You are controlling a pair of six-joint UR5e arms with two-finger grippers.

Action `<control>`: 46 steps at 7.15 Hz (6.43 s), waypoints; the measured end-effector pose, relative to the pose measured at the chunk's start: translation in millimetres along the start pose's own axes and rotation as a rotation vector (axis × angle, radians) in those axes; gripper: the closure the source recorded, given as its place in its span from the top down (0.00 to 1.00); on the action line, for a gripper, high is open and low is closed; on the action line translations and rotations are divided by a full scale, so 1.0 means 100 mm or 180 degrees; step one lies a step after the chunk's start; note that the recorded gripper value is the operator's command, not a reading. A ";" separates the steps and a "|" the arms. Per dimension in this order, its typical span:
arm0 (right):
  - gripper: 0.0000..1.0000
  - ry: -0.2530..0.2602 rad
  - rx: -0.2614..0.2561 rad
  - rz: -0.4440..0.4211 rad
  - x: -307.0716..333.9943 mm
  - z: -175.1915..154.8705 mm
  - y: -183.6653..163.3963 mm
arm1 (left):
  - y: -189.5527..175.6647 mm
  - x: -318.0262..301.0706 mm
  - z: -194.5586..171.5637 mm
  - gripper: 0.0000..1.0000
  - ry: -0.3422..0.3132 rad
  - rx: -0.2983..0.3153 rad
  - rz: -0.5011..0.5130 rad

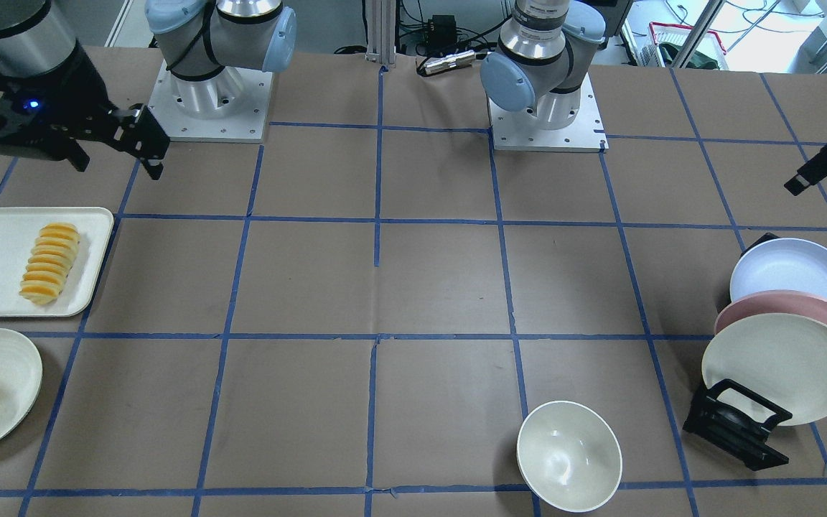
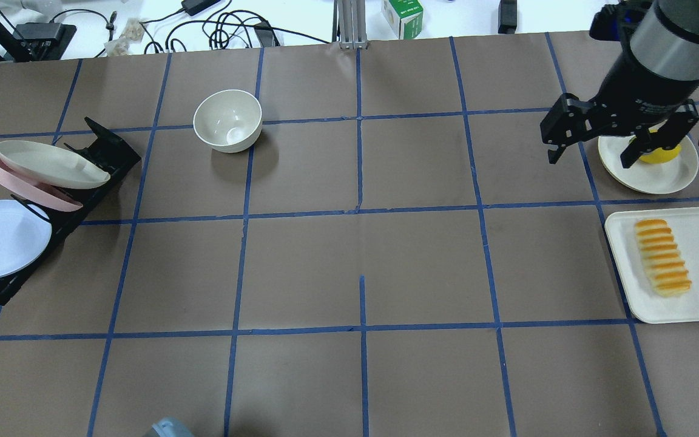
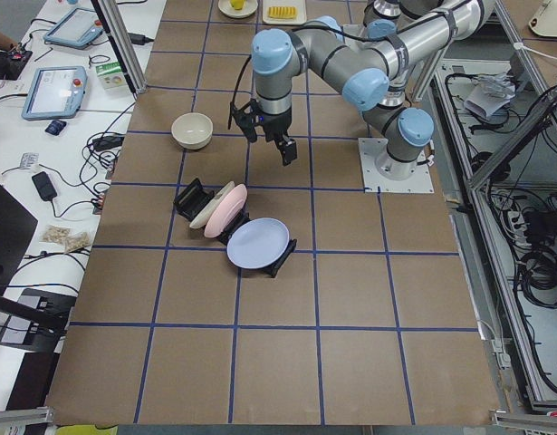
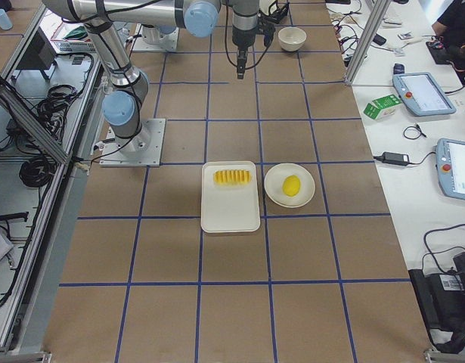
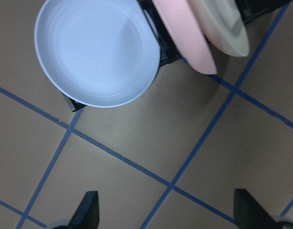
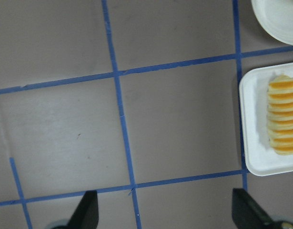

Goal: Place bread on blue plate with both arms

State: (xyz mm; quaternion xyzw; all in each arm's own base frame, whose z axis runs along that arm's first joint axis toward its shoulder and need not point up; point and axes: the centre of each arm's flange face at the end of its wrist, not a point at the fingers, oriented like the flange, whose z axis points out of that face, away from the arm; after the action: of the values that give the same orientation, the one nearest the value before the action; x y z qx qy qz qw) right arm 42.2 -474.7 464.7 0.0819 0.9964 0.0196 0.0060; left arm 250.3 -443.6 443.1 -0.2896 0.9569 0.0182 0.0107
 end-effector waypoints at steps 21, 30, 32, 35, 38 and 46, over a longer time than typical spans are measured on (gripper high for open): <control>0.00 -0.0029 -0.0637 -0.0198 2.39 2.79 -0.58 | -1.07 -1.01 1.83 0.09 -0.0458 0.0090 -0.0001; 0.00 0.0046 -0.0628 -0.0160 1.80 1.38 -0.95 | -0.94 -1.25 1.58 0.00 -0.0426 0.0063 -0.0010; 0.00 0.0062 -0.0656 -0.0315 1.41 1.05 -1.03 | -0.65 -1.45 1.27 0.00 -0.0495 -0.0181 0.0000; 0.00 -0.0069 -0.0625 -0.0243 1.01 0.87 -0.97 | -0.15 -1.30 0.58 0.00 -0.0460 -0.0254 0.0020; 0.00 -0.0063 -0.0616 -0.0221 0.67 0.81 -0.91 | 0.21 -0.37 0.29 0.00 0.0391 -0.0227 0.0256; 0.00 -0.0161 -0.0642 -0.0315 0.36 0.82 -0.87 | 1.78 3.58 1.52 0.00 0.0766 -0.0108 0.0360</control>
State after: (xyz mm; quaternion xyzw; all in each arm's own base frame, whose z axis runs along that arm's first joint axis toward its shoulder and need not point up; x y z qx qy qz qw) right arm -6.0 -551.6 378.7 0.0320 0.9917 0.1174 0.0404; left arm -144.3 -487.6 284.9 -0.2354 0.9656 0.0001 -0.1101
